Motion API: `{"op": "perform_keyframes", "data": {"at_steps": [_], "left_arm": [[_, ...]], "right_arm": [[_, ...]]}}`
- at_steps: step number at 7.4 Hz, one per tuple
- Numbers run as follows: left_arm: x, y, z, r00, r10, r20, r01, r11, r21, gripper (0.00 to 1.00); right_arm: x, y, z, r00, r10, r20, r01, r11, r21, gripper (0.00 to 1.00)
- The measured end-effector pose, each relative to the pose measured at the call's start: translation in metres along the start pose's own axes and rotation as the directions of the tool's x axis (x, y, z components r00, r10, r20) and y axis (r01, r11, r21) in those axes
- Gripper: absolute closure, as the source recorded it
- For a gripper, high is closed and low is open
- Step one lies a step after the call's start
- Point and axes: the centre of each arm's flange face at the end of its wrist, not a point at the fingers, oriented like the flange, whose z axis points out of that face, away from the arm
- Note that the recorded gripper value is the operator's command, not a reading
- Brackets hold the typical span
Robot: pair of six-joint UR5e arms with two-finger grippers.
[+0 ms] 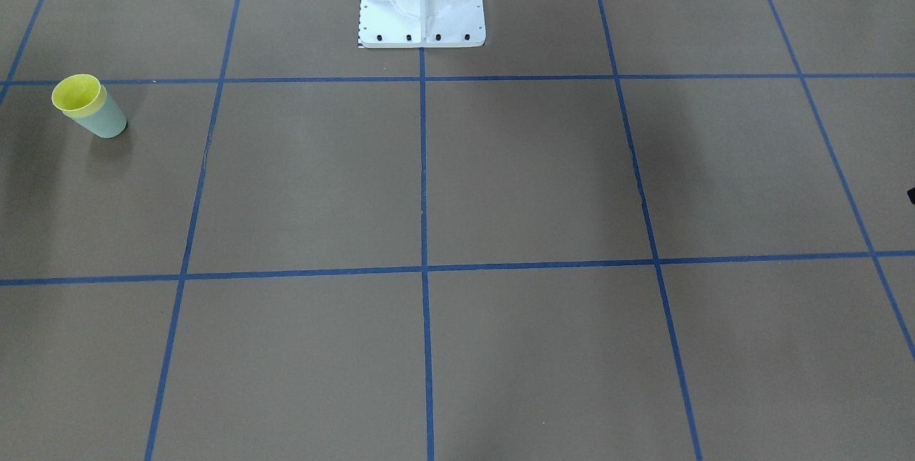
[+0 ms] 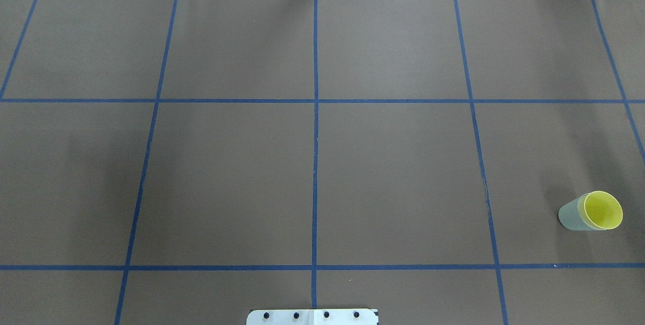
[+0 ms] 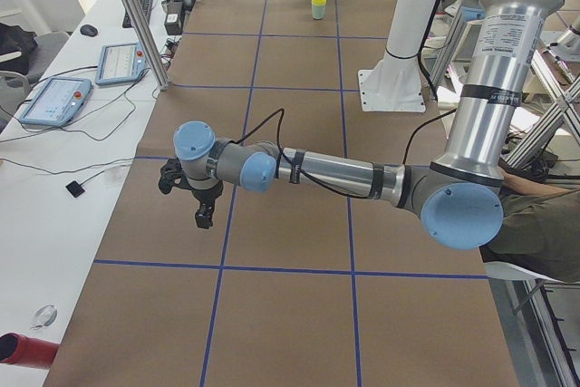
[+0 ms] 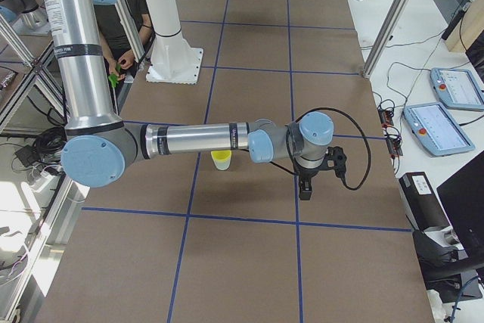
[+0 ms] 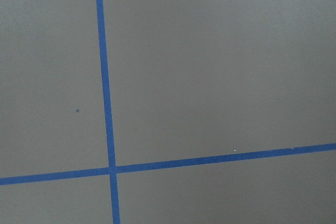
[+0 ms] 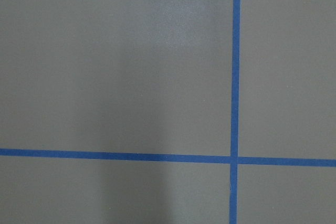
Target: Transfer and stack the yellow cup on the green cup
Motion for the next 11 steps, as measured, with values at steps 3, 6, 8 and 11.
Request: {"op": "perform_keyframes", "data": {"at_steps": [3, 6, 8, 11], "left_arm": [[-0.0002, 0.0006, 0.0011, 1.000, 0.000, 0.000, 0.000, 1.000, -0.002, 0.00], [-0.0003, 0.0006, 0.0011, 1.000, 0.000, 0.000, 0.000, 1.000, -0.002, 0.00], [-0.0007, 0.0007, 0.0017, 1.000, -0.001, 0.000, 0.001, 1.000, -0.004, 0.00], [-0.0019, 0.0010, 0.0031, 1.000, -0.004, 0.001, 0.004, 1.000, -0.007, 0.00]], "right_arm": [[0.0015, 0.0036, 0.0047, 1.000, 0.003, -0.001, -0.003, 1.000, -0.010, 0.00], [-0.0017, 0.0035, 0.0075, 1.000, -0.004, -0.001, 0.004, 1.000, -0.013, 0.00], [-0.0033, 0.0035, 0.0090, 1.000, -0.008, -0.001, 0.008, 1.000, -0.016, 0.00], [-0.0044, 0.0036, 0.0100, 1.000, -0.011, -0.001, 0.011, 1.000, -0.018, 0.00]]}}
